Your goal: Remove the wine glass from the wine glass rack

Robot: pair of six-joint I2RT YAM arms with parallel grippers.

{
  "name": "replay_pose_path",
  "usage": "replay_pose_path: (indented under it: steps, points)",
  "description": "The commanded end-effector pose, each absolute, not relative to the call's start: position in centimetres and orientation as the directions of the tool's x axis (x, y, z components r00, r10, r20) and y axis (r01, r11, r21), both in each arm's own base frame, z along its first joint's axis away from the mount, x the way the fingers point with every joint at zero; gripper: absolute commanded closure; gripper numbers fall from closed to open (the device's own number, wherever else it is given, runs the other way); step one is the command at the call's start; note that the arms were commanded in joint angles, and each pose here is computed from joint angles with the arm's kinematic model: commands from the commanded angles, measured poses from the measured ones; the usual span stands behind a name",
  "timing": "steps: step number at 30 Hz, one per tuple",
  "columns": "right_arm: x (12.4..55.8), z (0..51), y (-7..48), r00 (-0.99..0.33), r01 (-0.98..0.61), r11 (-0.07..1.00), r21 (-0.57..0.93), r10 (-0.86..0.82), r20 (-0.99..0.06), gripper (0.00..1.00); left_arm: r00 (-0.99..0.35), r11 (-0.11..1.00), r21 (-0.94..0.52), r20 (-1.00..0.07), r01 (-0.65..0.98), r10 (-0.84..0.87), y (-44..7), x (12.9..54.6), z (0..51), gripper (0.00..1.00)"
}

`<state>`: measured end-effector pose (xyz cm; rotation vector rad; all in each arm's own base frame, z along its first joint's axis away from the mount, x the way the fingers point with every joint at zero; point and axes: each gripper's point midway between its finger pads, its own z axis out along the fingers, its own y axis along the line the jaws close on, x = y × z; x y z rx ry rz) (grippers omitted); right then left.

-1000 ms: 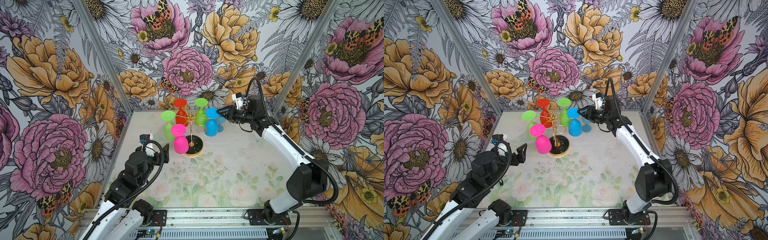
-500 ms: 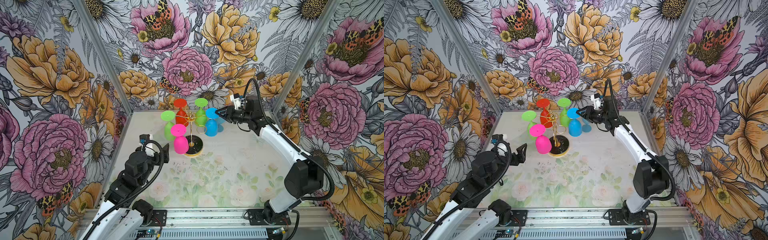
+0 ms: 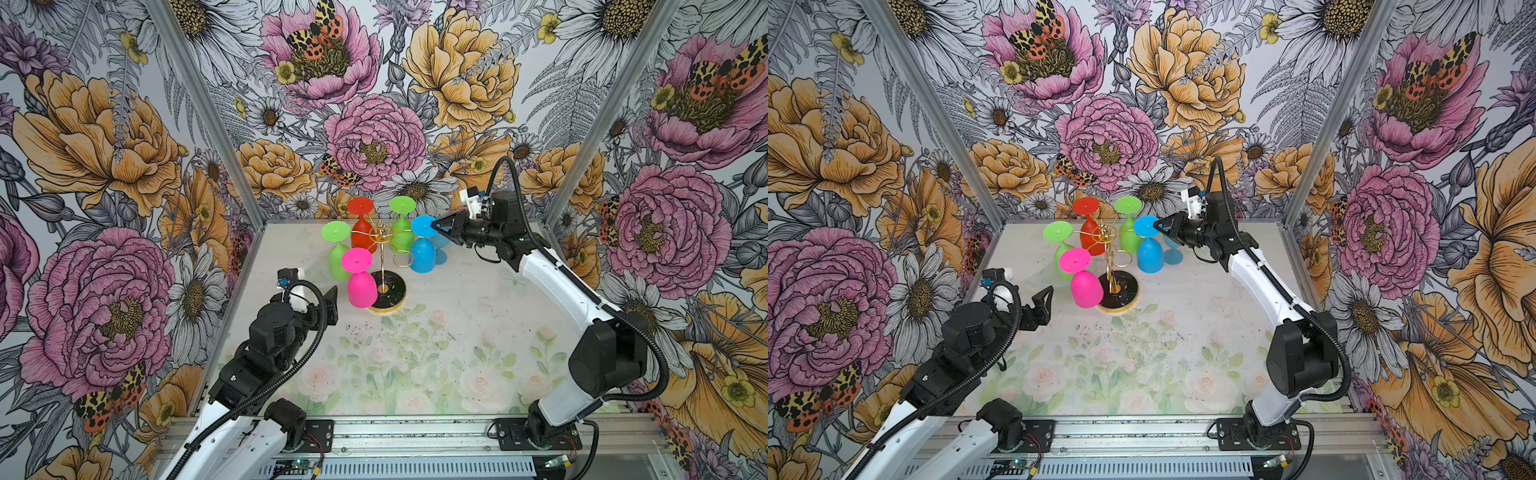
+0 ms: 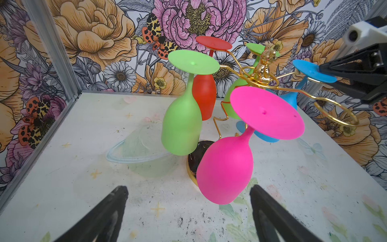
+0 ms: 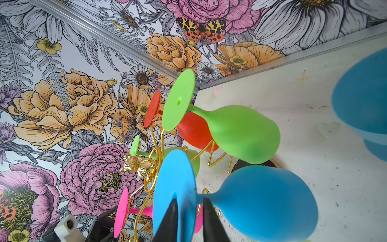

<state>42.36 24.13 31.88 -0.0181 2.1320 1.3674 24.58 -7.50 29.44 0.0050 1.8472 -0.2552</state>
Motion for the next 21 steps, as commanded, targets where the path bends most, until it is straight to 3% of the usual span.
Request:
replay_pose_path:
  steps: [1, 21]
  points:
    - [42.5, 32.3, 24.7, -0.814, -0.346, 0.449, 0.824, 0.292, -0.501, 0.80, -0.283, 0.971, -0.191, -0.948, 0.141, -0.146, -7.6, 24.5, 29.3, 0.07]
    - [41.9, 33.9, 25.0, -0.806, -0.372, 0.421, 0.827, 0.296, -0.513, 0.93, -0.279, 0.971, -0.191, -0.949, 0.143, -0.146, -7.5, 24.4, 29.4, 0.07]
